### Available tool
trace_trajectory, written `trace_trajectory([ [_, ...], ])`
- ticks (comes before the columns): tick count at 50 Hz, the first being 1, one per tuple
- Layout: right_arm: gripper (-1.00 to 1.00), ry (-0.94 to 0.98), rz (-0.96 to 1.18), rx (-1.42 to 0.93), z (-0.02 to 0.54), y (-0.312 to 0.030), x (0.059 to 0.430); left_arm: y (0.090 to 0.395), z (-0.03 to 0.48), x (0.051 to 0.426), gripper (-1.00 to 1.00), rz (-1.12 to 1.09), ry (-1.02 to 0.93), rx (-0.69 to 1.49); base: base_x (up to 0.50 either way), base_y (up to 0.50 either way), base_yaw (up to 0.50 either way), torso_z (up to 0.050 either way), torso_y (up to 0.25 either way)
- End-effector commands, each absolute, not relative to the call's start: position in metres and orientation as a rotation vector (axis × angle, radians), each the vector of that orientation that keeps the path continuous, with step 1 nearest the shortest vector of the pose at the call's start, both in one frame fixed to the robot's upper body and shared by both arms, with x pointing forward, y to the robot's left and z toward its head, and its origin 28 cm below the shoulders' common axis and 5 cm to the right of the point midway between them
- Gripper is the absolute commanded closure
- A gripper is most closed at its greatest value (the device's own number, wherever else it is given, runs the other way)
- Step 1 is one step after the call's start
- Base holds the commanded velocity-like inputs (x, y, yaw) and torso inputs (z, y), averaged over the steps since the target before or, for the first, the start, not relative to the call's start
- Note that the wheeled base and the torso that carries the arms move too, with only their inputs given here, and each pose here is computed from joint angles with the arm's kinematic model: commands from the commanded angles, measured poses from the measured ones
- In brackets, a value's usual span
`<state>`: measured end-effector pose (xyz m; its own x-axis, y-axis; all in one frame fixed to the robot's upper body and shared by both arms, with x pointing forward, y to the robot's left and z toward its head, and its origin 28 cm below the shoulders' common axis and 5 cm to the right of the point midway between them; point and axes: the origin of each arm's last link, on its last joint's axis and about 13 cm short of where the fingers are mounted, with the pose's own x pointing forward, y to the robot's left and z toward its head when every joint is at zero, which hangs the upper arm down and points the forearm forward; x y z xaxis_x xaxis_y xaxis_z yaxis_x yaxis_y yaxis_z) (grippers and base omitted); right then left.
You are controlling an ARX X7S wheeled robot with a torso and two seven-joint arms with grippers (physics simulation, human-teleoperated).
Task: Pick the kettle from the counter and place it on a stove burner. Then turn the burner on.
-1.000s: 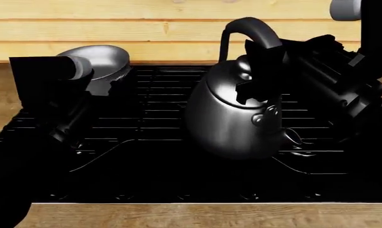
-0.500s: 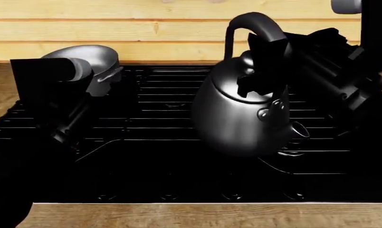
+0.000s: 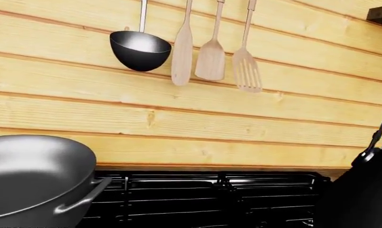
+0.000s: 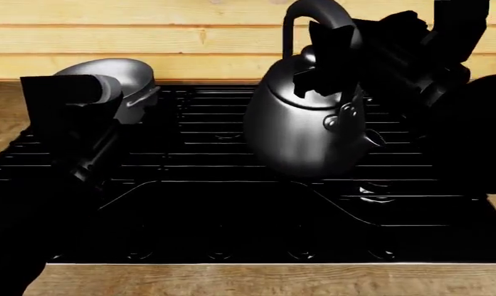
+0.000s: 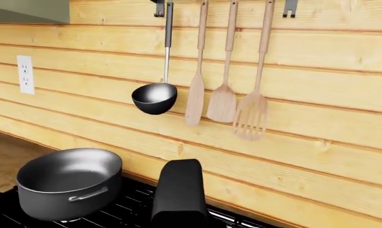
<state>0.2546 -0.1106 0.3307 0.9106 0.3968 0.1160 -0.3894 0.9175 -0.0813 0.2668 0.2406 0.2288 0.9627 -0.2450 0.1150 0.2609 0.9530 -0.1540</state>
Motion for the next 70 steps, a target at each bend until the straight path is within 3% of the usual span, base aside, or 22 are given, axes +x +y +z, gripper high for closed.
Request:
trace_trajectory([
  [1, 1.0, -0.239, 0.395, -0.1, 0.349, -0.103, 0.277, 0.242, 0.227, 0.27, -1.0, -0.249, -0.091, -0.166, 0.0, 0.0, 0.0, 0.0, 0.0],
  [26, 1.0, -0.312, 0.42, -0.127, 0.359, -0.079, 0.34, 0.244, 0.226, 0.275, -1.0, -0.24, -0.082, -0.168, 0.0, 0.0, 0.0, 0.0, 0.002],
  [54, 1.0, -0.266, 0.477, -0.148, 0.358, -0.04, 0.416, 0.249, 0.224, 0.281, -1.0, -0.225, -0.078, -0.18, 0.0, 0.0, 0.0, 0.001, 0.002],
  [70, 1.0, -0.213, 0.509, -0.134, 0.343, -0.031, 0.426, 0.251, 0.226, 0.278, -1.0, -0.209, -0.086, -0.186, 0.0, 0.0, 0.0, 0.001, 0.003],
])
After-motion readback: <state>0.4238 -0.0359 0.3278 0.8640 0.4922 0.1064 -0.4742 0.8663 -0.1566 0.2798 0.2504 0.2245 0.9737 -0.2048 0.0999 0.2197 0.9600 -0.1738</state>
